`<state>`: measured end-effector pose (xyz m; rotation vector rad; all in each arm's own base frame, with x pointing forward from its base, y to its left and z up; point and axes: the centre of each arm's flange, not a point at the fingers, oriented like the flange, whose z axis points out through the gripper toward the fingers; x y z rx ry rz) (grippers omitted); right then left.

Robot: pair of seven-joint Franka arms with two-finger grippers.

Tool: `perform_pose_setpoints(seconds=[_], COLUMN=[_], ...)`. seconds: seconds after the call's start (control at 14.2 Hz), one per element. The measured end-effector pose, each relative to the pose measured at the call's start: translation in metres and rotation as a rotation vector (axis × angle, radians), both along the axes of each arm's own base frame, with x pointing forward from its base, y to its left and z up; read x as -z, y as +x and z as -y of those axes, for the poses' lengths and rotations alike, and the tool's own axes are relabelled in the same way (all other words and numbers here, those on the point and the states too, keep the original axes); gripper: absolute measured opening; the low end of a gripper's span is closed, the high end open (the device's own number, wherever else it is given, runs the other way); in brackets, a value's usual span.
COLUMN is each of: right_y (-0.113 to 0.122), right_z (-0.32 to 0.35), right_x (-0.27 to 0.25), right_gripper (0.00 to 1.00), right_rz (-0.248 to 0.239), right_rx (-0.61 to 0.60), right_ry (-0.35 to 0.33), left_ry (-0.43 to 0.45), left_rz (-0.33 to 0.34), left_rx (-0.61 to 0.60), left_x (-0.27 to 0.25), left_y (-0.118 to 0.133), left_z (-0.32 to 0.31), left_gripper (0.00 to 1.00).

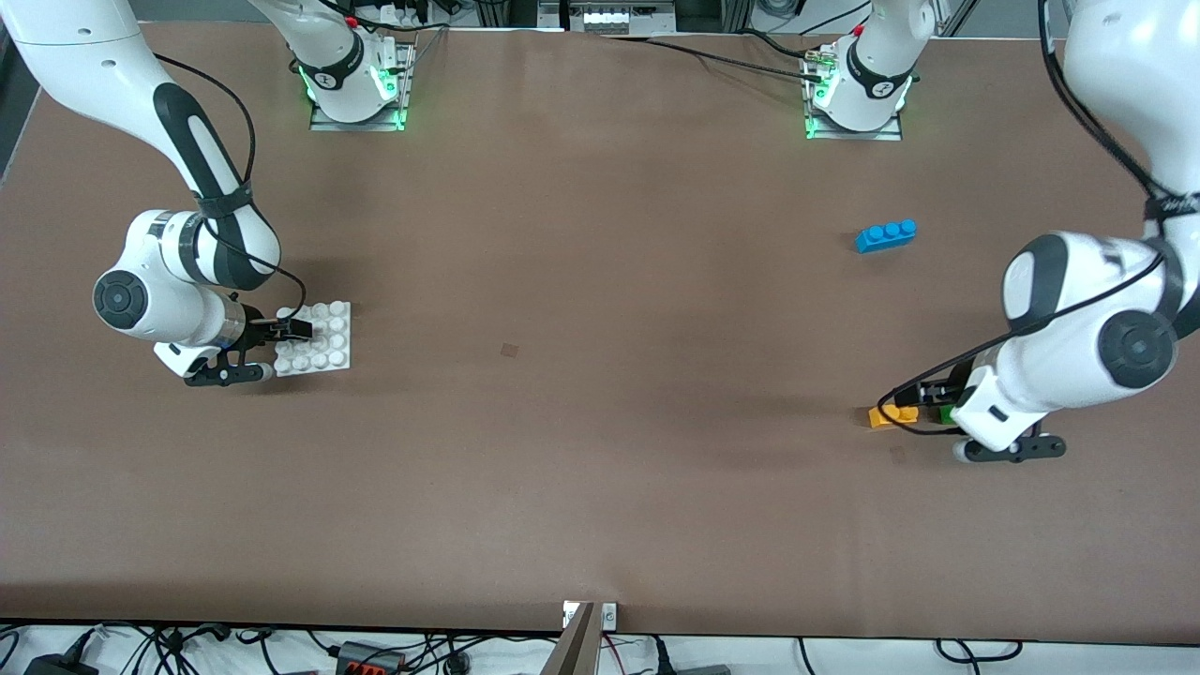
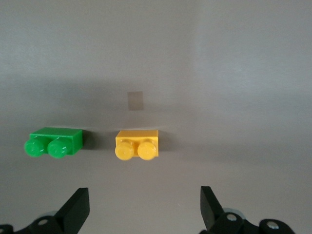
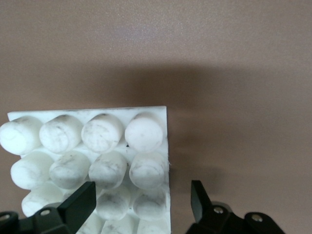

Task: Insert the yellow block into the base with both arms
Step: 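Grasp the white base with the right gripper while the left gripper grasps the yellow block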

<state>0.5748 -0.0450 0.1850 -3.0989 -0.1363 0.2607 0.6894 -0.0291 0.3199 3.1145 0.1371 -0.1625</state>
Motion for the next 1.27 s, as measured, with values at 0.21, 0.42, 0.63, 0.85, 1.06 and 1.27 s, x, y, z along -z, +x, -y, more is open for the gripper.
perform_pose_setpoints(seconds=[0.21,0.42,0.63,0.85,1.06,1.27], right_y=[0.000,0.000,0.000,0.000,0.000,0.000], right_z=[-0.005,-0.007,-0.008,-0.011,-0.013,-0.016], right_x=[0.000,0.000,0.001,0.001,0.003,0.002], right_gripper=[0.92,0.92,0.89,0.75,0.69,0.67], right_rz=[0.002,0.002,0.002,0.001,-0.001,-0.002], right_rx=[0.011,0.013,0.011,0.003,-0.009,-0.021], right_ry=[0.028,0.033,0.035,0.042,0.045,0.049], left_ry=[-0.004,-0.009,-0.013,0.003,0.002,-0.005], left_rz=[0.004,0.015,0.031,0.037,0.044,0.064], left_rx=[-0.013,-0.029,-0.028,-0.022,-0.015,-0.008], left_x=[0.032,0.056,0.065,0.079,0.092,0.106], left_y=[0.005,0.009,0.012,0.010,0.004,-0.003], left_z=[-0.010,-0.020,-0.019,-0.023,-0.020,-0.016], left_gripper=[1.00,1.00,1.00,1.00,1.00,1.00])
